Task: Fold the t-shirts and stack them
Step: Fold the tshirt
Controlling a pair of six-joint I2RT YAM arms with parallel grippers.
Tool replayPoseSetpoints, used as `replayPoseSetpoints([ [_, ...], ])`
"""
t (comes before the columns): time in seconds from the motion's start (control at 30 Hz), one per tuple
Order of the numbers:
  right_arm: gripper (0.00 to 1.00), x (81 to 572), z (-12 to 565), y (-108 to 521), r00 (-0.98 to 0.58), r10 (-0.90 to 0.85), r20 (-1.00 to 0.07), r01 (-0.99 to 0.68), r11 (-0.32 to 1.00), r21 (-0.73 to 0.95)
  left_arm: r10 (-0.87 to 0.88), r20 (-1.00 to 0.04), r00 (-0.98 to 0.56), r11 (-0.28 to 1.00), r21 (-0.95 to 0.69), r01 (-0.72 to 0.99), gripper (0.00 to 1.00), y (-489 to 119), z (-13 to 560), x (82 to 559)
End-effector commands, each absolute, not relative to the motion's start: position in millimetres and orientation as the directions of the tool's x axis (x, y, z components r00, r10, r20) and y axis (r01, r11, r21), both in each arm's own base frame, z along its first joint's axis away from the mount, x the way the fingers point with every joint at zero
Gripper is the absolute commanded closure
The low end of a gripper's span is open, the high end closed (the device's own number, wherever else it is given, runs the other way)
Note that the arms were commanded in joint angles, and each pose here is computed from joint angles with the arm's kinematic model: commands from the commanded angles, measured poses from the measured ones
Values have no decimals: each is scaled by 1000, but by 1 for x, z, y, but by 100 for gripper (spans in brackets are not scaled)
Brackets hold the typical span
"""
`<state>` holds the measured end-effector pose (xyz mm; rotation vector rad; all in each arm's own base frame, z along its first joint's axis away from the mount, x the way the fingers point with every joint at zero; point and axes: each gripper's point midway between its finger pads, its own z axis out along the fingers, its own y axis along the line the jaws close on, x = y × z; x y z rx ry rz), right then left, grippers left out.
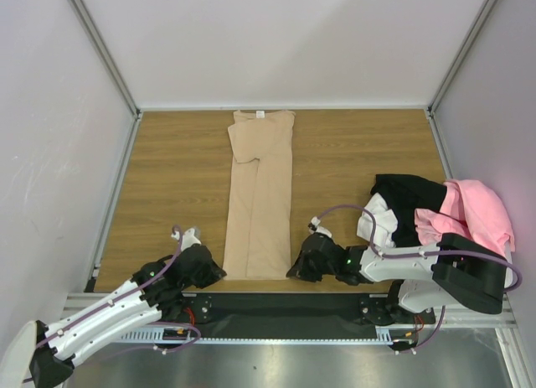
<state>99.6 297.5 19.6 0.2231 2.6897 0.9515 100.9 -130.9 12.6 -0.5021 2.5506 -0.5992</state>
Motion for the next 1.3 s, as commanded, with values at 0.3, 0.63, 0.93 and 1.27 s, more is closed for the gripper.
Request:
replayPoseSetpoints([
  [0.3, 100, 137, 66, 309, -908, 255, -334, -38, 741, 670, -428, -472, -771, 854, -492, -173, 100, -135, 59, 126],
  [0.63, 100, 191, 120, 295, -861, 291, -418, -102, 705, 702, -429, -618, -659, 880, -451, -150, 100, -135, 121, 169],
  [0.93, 100, 261, 163, 292, -839, 286, -463, -172, 668, 724, -447, -676, -587, 874, -468, -127, 100, -141, 166, 231],
  [1.27, 100, 334, 168, 292, -849, 259, -461, -208, 638, 741, -406, -710, -576, 895, -435, -95, 100, -160, 176, 306],
])
